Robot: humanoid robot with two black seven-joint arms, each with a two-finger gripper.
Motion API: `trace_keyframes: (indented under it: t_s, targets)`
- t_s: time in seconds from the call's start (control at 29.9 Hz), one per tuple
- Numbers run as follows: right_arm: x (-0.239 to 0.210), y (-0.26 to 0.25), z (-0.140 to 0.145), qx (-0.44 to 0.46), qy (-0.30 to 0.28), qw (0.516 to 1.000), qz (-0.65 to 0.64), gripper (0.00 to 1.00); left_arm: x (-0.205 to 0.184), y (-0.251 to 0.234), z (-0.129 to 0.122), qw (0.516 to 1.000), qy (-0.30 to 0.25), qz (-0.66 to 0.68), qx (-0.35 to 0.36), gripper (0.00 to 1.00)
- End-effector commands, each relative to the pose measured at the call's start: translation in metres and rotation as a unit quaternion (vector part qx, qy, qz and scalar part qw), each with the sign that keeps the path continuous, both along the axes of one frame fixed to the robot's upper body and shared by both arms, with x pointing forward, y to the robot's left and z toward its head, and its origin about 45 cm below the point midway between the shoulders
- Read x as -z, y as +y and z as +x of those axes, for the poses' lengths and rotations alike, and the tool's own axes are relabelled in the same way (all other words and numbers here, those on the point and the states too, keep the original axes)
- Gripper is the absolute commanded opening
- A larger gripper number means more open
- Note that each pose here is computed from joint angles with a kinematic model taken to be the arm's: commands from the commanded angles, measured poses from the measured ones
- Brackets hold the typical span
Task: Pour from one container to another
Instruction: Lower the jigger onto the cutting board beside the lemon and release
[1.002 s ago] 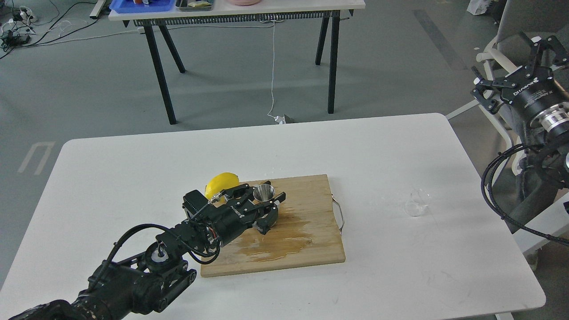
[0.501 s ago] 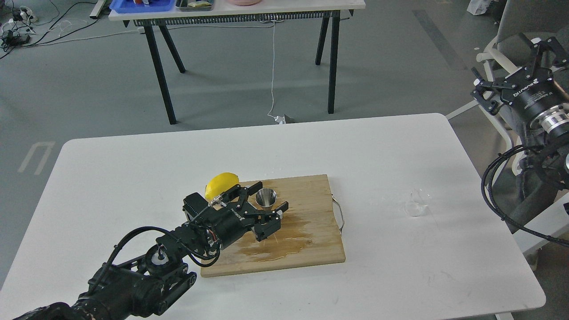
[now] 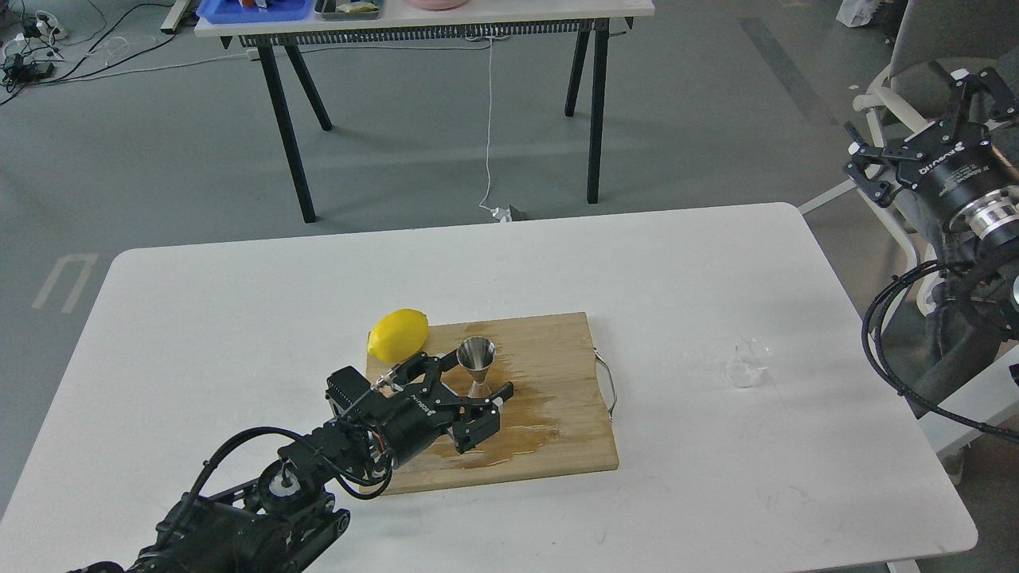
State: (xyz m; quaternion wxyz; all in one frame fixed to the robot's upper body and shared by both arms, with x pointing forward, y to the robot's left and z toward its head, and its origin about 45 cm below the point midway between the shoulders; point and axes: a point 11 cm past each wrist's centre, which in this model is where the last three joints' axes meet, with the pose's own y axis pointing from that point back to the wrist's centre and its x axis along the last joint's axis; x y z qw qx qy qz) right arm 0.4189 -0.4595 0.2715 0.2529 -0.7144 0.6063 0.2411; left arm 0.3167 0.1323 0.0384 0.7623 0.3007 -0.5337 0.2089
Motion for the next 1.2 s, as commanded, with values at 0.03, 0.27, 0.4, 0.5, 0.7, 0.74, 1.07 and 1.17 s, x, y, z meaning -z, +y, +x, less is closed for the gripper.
trace_keyframes:
  t_s: [0.03, 0.27, 0.4, 0.5, 0.7, 0.74, 1.07, 1.17]
  targets:
    - [0.000, 0.000, 0.000, -0.001, 0.000, 1.000, 0.000, 0.98, 0.000, 0.000, 0.000, 1.000, 0.000, 0.000, 0.000, 0.98]
    - [0.000, 0.001, 0.000, -0.001, 0.000, 1.000, 0.000, 0.98, -0.002, 0.003, 0.001, 1.000, -0.003, 0.000, -0.001, 0.98]
    - [0.000, 0.001, 0.000, -0.001, 0.000, 1.000, 0.000, 0.98, -0.001, 0.017, 0.004, 1.000, -0.005, 0.010, -0.007, 0.98]
    - [0.001, 0.002, 0.000, -0.001, 0.000, 1.000, 0.001, 0.98, -0.001, 0.021, 0.004, 1.000, -0.004, 0.013, -0.010, 0.98]
    - [0.001, 0.001, 0.000, -0.001, 0.000, 1.000, 0.001, 0.98, 0.004, 0.026, 0.000, 1.000, 0.001, 0.017, -0.013, 0.98]
    - [0.002, 0.001, 0.000, -0.001, 0.001, 1.000, 0.001, 0.98, 0.004, 0.026, 0.000, 1.000, 0.002, 0.017, -0.013, 0.98]
    - [0.007, 0.000, -0.004, 0.001, 0.006, 1.000, 0.002, 0.98, -0.008, 0.078, -0.007, 0.999, -0.007, 0.024, -0.026, 0.97]
    - [0.009, 0.000, -0.004, 0.002, 0.007, 1.000, 0.004, 0.98, -0.028, 0.114, 0.000, 0.998, -0.017, 0.019, -0.052, 0.97]
